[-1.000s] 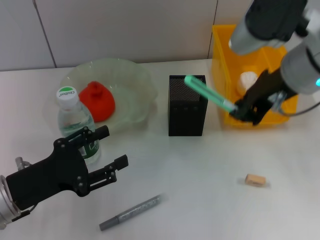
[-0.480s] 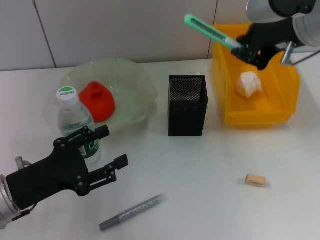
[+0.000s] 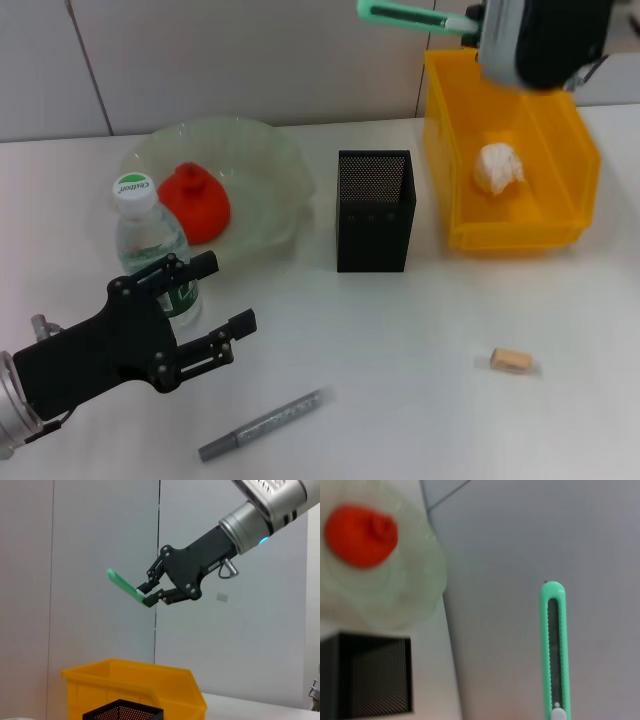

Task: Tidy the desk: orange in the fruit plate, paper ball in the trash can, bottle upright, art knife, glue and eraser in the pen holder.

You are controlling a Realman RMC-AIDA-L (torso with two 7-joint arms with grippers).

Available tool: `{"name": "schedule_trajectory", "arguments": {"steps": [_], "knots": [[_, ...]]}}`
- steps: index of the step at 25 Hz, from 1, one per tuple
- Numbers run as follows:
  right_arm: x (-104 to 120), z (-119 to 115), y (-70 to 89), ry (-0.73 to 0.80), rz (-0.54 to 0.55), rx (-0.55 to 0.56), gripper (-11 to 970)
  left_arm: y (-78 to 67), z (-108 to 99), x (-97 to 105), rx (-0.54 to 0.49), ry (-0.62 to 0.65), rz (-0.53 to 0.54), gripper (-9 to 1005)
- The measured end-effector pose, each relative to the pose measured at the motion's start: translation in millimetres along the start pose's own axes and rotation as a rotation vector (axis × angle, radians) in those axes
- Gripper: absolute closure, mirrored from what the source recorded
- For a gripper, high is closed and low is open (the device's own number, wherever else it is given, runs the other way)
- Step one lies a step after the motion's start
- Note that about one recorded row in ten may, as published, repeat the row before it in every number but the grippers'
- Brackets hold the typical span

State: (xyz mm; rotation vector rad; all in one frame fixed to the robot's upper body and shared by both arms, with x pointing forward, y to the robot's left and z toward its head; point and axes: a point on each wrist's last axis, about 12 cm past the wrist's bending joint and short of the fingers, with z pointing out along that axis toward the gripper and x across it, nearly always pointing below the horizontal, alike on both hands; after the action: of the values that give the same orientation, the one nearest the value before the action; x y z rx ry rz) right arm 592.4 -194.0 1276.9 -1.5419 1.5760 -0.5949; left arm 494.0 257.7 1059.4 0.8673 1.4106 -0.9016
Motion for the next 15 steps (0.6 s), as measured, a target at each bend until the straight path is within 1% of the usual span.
{"name": "schedule_trajectory", "arguments": {"steps": [4,12,15], "knots": [[-6.4,6.9,13.7,0.021,-0.157,0.018,779,0.5,-0.1,-0.1,-0.006,-0.002,0.000,216],[-13.7,19.3,27.4,0.089,-0.331,-0.008,779,0.7,0.2,-0.3,-0.012,-0.006,0.000,216],[-15.8,21.0,29.3,0.104,-0.381,-0.010,779,1.4,-0.4,-0.4,-0.020,-0.010,-0.001,216]]}}
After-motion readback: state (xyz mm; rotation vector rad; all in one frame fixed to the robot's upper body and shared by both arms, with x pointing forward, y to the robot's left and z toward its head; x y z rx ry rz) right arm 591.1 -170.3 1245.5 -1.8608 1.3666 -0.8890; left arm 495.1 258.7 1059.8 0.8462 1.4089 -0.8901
